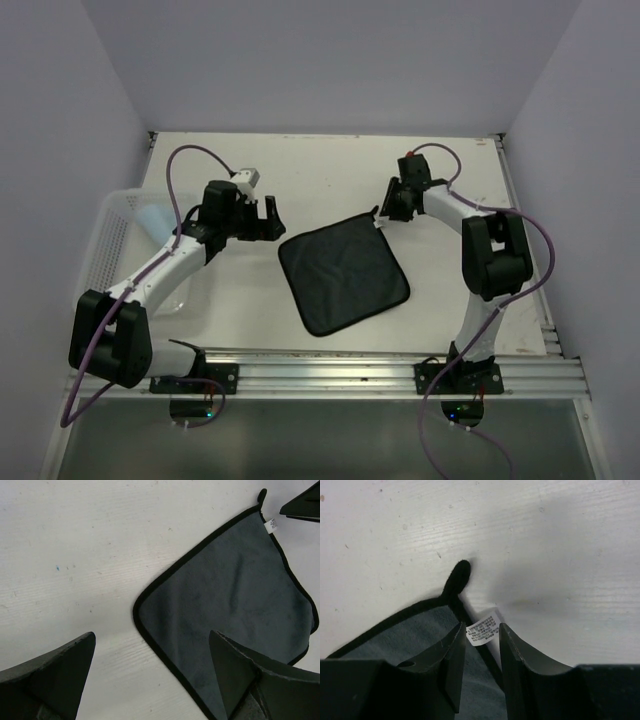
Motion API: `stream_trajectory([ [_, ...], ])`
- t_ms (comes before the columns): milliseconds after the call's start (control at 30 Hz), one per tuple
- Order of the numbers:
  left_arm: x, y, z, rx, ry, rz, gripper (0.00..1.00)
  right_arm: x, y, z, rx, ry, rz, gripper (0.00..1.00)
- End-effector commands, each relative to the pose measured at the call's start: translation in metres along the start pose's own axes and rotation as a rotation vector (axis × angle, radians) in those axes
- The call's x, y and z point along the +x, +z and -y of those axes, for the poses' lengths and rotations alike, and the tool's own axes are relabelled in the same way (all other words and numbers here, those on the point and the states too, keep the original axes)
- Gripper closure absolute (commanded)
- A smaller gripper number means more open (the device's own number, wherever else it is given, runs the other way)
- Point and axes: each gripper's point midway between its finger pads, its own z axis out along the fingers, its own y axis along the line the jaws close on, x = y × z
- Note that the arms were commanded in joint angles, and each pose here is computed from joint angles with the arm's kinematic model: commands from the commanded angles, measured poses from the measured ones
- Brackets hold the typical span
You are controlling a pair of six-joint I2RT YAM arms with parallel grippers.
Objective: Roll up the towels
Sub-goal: Fold the towel
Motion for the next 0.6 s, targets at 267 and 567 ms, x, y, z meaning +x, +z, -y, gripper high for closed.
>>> stream_trajectory([
  [267, -0.014, -0.004, 0.000, -0.021, 0.034, 0.037, 0.00, -0.022, 0.017, -0.029, -0.089, 0.016, 0.036, 0.59],
  [567, -0.013, -0.003, -0.004, -0.039, 0.037, 0.032, 0.00, -0.025, 0.047, -0.026, -0.053, 0.031, 0.004, 0.57],
])
